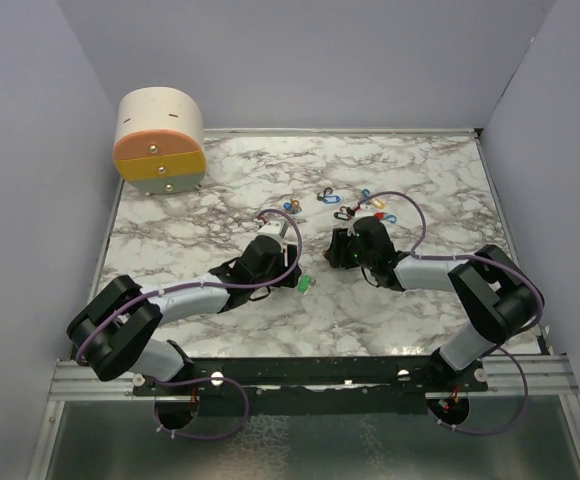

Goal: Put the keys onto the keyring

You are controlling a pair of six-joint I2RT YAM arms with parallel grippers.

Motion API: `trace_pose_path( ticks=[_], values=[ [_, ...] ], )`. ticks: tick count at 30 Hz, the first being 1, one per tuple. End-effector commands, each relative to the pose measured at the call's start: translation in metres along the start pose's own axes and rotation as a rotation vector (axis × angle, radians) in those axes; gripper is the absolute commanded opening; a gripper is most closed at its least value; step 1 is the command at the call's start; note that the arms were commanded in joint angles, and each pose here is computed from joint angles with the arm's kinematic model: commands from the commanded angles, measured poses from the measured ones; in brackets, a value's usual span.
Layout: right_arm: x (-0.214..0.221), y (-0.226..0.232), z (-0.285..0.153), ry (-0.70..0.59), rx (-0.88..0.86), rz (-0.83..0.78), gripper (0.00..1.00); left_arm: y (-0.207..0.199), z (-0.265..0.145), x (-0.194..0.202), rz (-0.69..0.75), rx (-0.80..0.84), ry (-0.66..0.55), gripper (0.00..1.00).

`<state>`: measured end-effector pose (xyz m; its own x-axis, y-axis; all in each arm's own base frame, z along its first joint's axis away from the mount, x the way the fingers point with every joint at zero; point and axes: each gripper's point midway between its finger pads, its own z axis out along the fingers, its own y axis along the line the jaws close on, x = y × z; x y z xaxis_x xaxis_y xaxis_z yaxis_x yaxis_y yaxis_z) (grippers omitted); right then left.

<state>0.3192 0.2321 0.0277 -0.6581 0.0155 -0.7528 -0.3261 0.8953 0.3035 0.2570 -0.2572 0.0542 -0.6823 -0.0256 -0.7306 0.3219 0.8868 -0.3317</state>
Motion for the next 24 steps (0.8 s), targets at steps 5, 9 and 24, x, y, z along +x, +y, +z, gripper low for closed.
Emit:
trace_pose_path(
  ticks=[5, 9, 24],
  values=[
    [0.037, -0.006, 0.007, 0.141, 0.085, -0.072, 0.47, 0.002, -0.005, -0.006, 0.010, -0.011, -0.032, 0.66],
    [0.041, -0.007, 0.007, 0.159, 0.113, -0.075, 0.46, 0.003, -0.006, -0.006, 0.011, -0.014, -0.034, 0.66],
    [0.055, -0.012, 0.003, 0.203, 0.169, -0.092, 0.35, 0.005, -0.007, -0.005, 0.010, -0.019, -0.034, 0.66]
  ],
)
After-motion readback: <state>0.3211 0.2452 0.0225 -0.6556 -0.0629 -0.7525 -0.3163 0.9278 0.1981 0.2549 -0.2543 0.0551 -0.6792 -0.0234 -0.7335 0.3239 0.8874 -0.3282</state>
